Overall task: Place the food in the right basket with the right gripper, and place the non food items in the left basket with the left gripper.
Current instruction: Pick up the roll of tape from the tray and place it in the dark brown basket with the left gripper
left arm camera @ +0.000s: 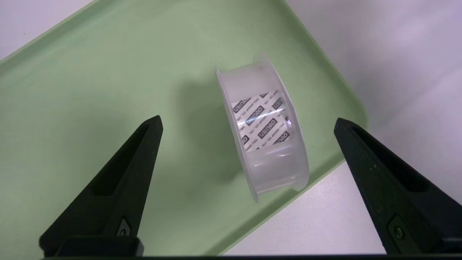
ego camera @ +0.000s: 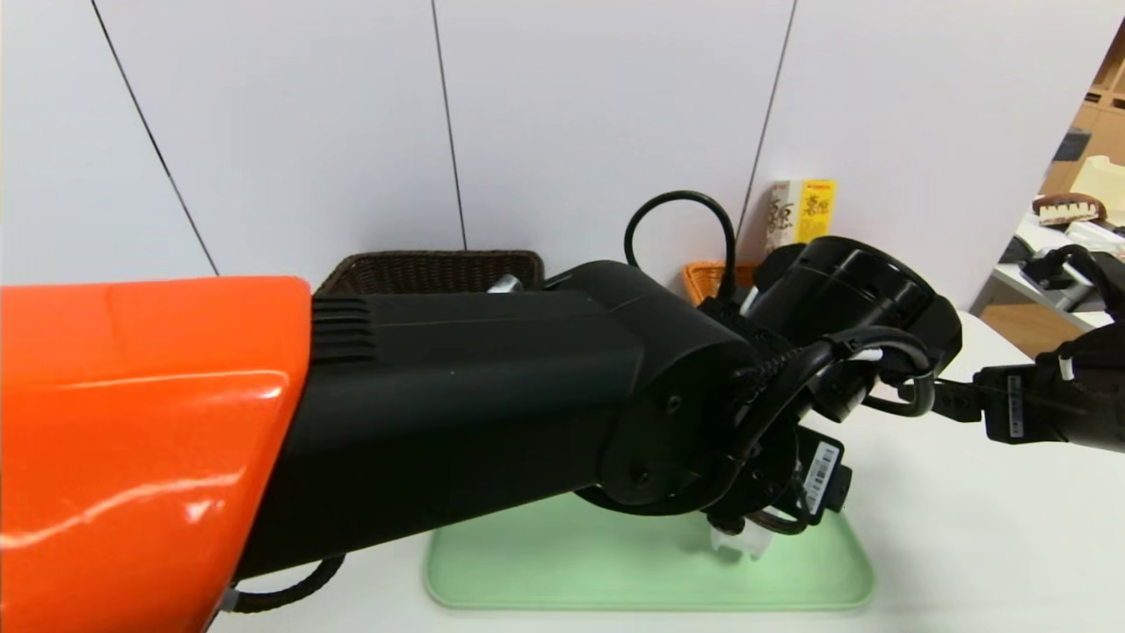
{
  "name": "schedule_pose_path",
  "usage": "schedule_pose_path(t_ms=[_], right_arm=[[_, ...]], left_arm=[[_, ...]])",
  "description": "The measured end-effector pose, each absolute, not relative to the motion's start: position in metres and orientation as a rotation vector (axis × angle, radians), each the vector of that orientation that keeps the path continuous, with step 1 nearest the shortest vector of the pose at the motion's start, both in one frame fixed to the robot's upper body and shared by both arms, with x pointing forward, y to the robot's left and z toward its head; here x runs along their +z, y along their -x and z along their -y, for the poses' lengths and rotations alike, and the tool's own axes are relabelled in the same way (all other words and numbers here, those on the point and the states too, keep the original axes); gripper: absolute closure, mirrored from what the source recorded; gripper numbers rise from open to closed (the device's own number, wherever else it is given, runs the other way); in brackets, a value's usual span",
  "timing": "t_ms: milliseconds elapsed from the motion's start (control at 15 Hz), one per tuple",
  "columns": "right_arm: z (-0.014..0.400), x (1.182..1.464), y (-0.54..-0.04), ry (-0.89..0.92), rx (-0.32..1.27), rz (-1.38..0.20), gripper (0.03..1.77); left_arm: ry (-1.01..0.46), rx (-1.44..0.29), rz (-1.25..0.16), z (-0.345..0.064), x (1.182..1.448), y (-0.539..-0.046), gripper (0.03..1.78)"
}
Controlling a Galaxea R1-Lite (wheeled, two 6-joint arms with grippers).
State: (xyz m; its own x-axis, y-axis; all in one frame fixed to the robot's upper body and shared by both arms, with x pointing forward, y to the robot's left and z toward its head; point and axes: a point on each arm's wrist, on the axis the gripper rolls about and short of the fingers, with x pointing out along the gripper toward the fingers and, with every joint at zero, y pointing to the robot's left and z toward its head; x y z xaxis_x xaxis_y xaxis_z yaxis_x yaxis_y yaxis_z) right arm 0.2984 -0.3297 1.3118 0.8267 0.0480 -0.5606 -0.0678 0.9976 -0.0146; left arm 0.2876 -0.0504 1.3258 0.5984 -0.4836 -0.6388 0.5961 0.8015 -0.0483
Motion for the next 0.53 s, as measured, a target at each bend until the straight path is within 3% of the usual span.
schedule_pose_path(t_ms=[533], right_arm=[[0.33, 1.311, -0.298, 0.033, 0.062, -0.596, 0.1]], left_arm=[[-0.233, -0.58, -0.716, 0.065, 1.292, -0.295, 0.12]])
